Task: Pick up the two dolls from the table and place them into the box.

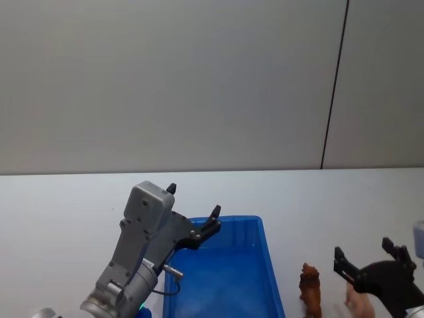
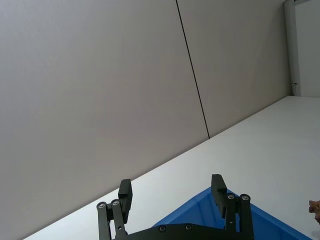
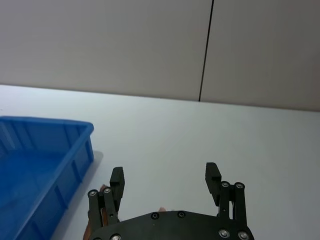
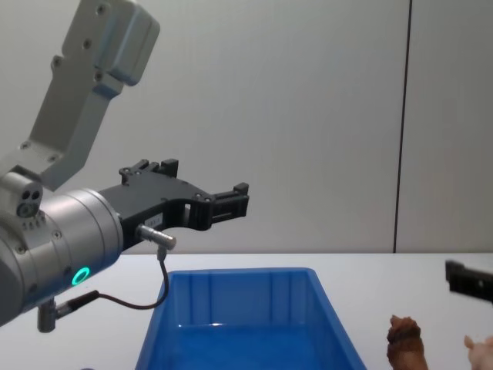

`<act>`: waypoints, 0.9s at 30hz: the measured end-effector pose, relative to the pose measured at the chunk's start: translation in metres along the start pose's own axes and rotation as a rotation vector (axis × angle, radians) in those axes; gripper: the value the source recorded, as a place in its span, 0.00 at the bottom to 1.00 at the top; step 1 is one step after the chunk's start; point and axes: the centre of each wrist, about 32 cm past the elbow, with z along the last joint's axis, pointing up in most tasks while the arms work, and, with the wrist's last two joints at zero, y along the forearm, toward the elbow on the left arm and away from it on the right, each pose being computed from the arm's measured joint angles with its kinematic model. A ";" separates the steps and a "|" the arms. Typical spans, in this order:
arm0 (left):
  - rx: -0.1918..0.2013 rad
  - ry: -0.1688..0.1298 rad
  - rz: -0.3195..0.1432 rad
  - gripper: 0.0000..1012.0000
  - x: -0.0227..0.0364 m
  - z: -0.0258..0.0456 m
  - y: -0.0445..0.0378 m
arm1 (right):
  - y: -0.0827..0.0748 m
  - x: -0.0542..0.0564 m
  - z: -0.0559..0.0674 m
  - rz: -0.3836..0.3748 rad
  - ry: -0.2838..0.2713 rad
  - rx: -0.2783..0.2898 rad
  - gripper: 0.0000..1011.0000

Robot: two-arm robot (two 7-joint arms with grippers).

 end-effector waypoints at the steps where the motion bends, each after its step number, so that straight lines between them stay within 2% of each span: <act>1: 0.000 0.000 0.000 0.99 0.0000 0.0000 0.0000 | -0.001 -0.001 -0.002 -0.007 -0.001 -0.015 0.99; 16: 0.000 0.000 0.000 0.99 0.0000 0.0000 0.0000 | -0.007 -0.003 -0.024 -0.034 -0.010 -0.125 0.99; 25: 0.000 0.000 0.000 0.99 0.0000 0.0000 0.0000 | -0.008 -0.004 -0.037 -0.027 -0.008 -0.166 0.99; 27: 0.000 0.000 0.000 0.99 0.0000 0.0000 0.0000 | -0.008 -0.004 -0.040 -0.023 -0.006 -0.172 0.97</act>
